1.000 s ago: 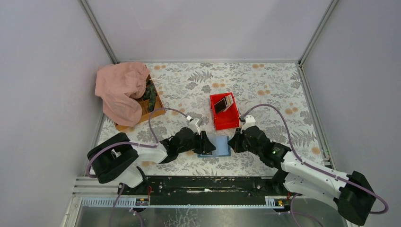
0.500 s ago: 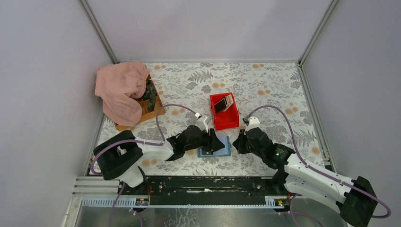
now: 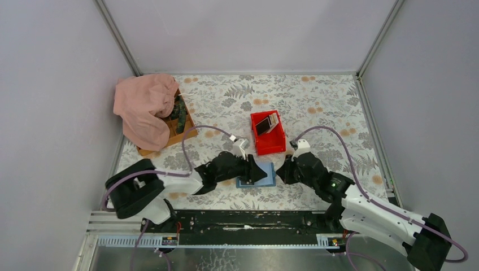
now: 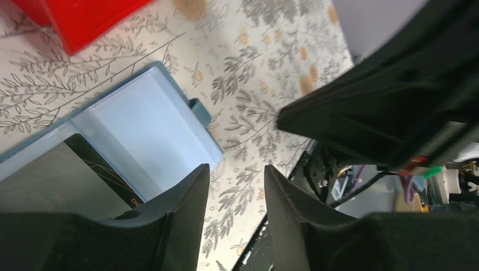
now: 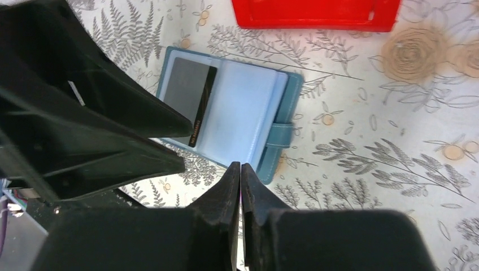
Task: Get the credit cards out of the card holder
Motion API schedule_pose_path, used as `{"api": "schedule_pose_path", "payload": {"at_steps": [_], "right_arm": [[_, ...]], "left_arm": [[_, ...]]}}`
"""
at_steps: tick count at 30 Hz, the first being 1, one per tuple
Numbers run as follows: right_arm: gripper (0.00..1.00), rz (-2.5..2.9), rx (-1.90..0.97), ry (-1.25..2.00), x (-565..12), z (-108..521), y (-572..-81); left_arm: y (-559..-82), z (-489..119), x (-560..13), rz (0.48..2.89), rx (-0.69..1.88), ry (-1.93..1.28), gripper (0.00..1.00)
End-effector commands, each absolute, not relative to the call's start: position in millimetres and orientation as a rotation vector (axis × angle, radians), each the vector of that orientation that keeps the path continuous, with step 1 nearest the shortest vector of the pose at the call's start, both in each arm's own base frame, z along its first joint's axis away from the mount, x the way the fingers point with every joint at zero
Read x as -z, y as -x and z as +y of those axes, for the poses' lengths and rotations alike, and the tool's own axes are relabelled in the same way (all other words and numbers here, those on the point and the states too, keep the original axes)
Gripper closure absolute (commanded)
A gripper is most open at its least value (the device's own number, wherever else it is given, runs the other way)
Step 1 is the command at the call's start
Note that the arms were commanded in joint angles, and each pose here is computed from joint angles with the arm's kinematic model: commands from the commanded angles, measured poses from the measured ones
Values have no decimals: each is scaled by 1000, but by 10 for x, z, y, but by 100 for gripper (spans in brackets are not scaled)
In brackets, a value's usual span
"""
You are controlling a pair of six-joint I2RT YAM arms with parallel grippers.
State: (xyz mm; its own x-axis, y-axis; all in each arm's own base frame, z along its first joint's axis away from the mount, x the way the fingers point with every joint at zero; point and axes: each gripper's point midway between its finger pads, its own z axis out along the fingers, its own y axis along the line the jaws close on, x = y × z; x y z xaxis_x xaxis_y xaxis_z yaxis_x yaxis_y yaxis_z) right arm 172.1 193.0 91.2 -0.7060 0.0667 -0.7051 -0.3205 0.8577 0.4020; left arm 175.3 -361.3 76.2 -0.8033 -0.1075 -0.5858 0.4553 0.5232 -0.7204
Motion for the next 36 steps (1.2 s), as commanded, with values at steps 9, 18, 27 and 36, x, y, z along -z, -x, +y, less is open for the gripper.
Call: {"api": "schedule_pose_path", "payload": {"at_steps": [9,18,27,36], "right_arm": [[85,2241,-898,293,-1020,2581,-1834],[90,2262,-993,320,-907,2859,-1883],[89,2241,-1071,294,-785,2976,-1894],[89,2269,-1056,269,-639,2962,-1896]], "left_arm": [[-1801,-3094,-868,2101,1097,-217,100],[-1743,-3037,-618,2157,1087,-203,100],[-1745,-2942,-433,2205,1118,-169,100],[-1710,-2927,-292,2247,1129,-159,100]]}}
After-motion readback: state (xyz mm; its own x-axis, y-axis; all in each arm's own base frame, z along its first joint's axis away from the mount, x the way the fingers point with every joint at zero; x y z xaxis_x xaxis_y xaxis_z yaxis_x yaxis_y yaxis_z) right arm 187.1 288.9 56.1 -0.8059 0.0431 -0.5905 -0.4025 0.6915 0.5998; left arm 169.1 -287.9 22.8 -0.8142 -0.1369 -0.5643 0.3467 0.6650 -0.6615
